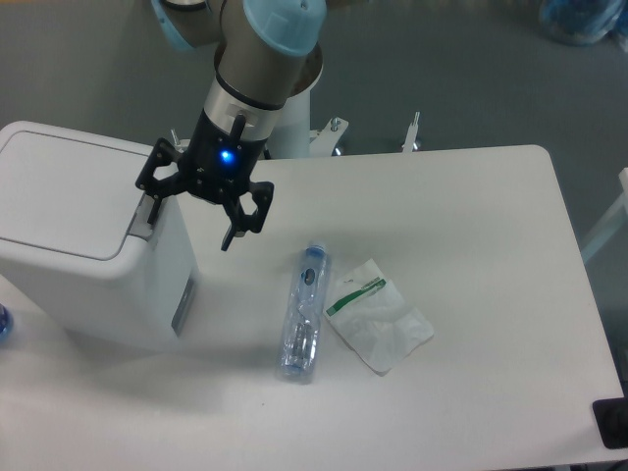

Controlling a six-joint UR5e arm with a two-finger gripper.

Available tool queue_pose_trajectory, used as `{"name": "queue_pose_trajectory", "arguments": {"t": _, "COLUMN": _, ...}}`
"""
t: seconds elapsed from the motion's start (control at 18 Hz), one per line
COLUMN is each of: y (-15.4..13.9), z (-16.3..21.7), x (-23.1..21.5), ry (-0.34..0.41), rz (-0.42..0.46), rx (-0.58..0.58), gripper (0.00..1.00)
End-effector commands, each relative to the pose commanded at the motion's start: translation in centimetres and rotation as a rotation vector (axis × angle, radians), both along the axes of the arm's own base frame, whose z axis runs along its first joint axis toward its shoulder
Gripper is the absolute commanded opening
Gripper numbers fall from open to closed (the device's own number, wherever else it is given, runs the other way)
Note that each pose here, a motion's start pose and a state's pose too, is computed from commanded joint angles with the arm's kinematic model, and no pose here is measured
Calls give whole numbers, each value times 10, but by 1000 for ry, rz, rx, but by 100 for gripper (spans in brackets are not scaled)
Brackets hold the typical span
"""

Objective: Open the trash can

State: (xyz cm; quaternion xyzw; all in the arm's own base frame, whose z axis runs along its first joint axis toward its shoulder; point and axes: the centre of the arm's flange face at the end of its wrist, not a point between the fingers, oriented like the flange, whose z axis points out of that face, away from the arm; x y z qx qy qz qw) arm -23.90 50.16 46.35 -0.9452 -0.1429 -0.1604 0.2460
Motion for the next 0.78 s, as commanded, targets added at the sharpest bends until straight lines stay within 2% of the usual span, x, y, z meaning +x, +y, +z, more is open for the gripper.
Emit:
{"name": "queue_pose_trajectory", "arguments": {"t": 0.28, "y": 0, "z": 1, "x": 0, "ry": 2, "rz": 0, "rx": 2, "gripper": 100}}
{"name": "queue_pose_trajectory", "arguments": {"t": 0.61, "y": 1, "z": 22, "x": -3, "ry": 32, "rz": 1, "rx": 31, "gripper": 100}}
{"name": "queue_pose_trajectory", "arguments": {"t": 0.78, "y": -5, "z": 26, "x": -18, "ry": 55, "rz": 24, "rx": 30, "gripper": 100}}
